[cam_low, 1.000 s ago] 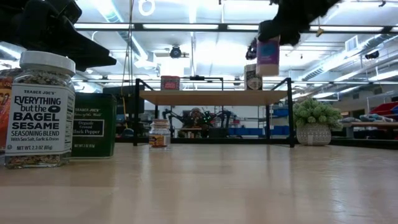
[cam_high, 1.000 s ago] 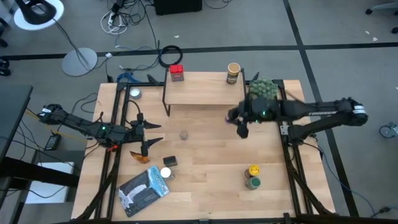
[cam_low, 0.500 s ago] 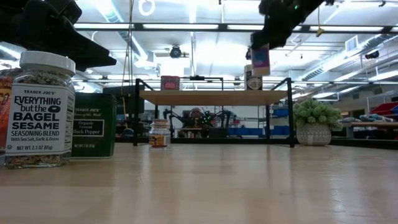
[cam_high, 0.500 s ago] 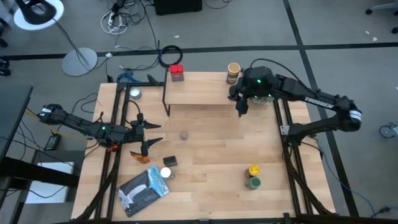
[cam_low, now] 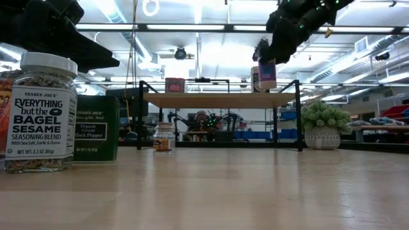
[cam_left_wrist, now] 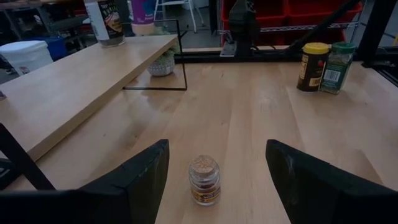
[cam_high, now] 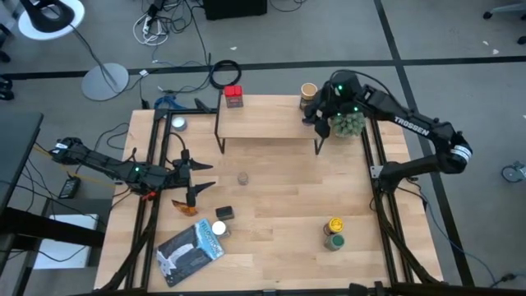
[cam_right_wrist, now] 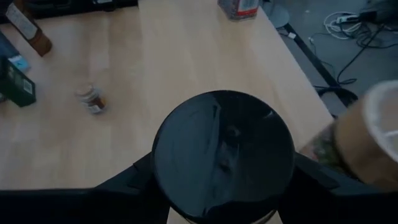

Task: Shelf spices
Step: Put the purple seasoning on the shelf

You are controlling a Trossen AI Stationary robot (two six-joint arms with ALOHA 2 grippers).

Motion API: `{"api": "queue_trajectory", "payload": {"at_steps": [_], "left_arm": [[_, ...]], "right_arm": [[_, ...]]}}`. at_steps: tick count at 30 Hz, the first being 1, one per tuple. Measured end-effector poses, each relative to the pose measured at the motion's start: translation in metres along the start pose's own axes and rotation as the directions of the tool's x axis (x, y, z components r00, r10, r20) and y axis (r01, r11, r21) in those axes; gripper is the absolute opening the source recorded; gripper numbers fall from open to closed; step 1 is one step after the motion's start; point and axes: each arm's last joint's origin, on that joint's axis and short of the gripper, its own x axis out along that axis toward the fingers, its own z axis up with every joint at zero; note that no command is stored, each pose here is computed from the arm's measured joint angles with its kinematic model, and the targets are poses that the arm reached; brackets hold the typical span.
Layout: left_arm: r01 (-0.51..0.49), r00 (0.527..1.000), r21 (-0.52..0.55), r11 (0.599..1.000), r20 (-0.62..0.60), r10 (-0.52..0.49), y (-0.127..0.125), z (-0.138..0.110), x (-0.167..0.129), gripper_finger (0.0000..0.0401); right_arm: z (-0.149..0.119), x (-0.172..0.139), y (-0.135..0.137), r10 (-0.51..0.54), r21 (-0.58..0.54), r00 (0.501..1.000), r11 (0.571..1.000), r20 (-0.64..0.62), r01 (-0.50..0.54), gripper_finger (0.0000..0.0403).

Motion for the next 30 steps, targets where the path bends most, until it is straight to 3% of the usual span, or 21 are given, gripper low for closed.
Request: {"api": "queue_trajectory", "payload": {"at_steps": [10,23,30], "left_arm": [[-0.001,1.000,0.026,1.000,0.000,0.001,0.000,0.000,0.000,0.0272],[-0.001,1.000,0.026,1.000,0.000,0.001,0.000,0.000,0.000,0.0272],[-0.001,1.000,0.025,1.000,0.000,0.001,0.000,0.000,0.000,0.0272]], "right_arm": [[-0.012,0.015,-0.023,0.062,0.089,0.998,0.994,-0.030,-0.059,0.0225],[-0.013,0.015,-0.023,0.064,0.105,0.997,0.993,-0.035,-0.060,0.0235],[-0.013,0.013,-0.023,0.043,0.103,0.998,0.994,-0.037,-0.039,0.0265]]}}
